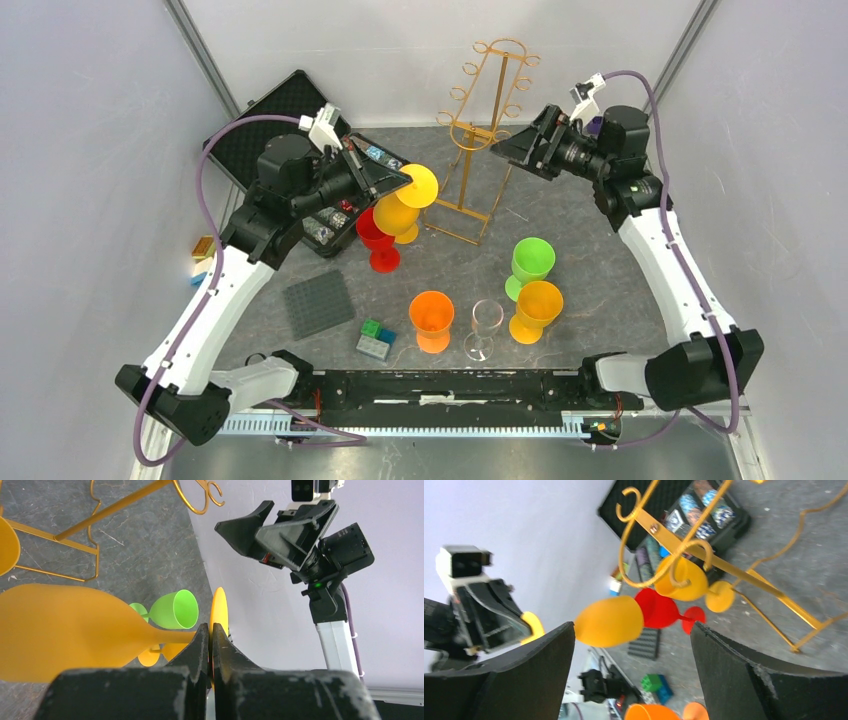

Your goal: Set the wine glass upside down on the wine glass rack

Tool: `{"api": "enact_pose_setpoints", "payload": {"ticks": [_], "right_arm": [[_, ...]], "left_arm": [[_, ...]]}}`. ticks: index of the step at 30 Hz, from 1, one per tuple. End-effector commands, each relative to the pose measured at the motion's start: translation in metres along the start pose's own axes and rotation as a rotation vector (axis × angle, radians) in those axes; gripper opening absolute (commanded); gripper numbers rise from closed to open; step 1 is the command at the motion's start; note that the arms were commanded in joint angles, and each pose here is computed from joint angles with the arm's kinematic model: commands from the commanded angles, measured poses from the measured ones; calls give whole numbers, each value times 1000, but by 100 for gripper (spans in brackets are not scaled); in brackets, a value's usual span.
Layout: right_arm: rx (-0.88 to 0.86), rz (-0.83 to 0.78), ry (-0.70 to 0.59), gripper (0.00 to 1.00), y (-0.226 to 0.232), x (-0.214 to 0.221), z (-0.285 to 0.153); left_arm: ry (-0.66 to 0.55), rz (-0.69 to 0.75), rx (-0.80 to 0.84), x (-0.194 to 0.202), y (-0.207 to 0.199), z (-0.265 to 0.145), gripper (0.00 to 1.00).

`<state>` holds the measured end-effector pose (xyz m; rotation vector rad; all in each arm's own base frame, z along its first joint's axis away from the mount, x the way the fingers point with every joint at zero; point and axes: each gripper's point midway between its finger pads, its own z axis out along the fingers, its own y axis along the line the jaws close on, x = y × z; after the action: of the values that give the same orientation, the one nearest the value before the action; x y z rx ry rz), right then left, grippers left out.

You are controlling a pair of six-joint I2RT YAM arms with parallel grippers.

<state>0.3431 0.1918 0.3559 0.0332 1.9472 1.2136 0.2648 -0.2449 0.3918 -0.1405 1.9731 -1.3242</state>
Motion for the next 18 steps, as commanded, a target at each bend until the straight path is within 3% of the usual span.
{"api": "enact_pose_setpoints", "payload": {"ticks": [1, 9, 18], "right_arm": [[-193, 86, -55, 88, 40, -28, 8], [-231, 225, -82, 72, 20, -35, 37], [-198, 265, -35, 48, -4, -33, 63]], "left_arm": [[-46, 37, 29, -6, -8, -11, 2], [-46, 27, 27, -4, -4, -11, 2], [-39, 26, 20, -2, -1, -11, 2]]}}
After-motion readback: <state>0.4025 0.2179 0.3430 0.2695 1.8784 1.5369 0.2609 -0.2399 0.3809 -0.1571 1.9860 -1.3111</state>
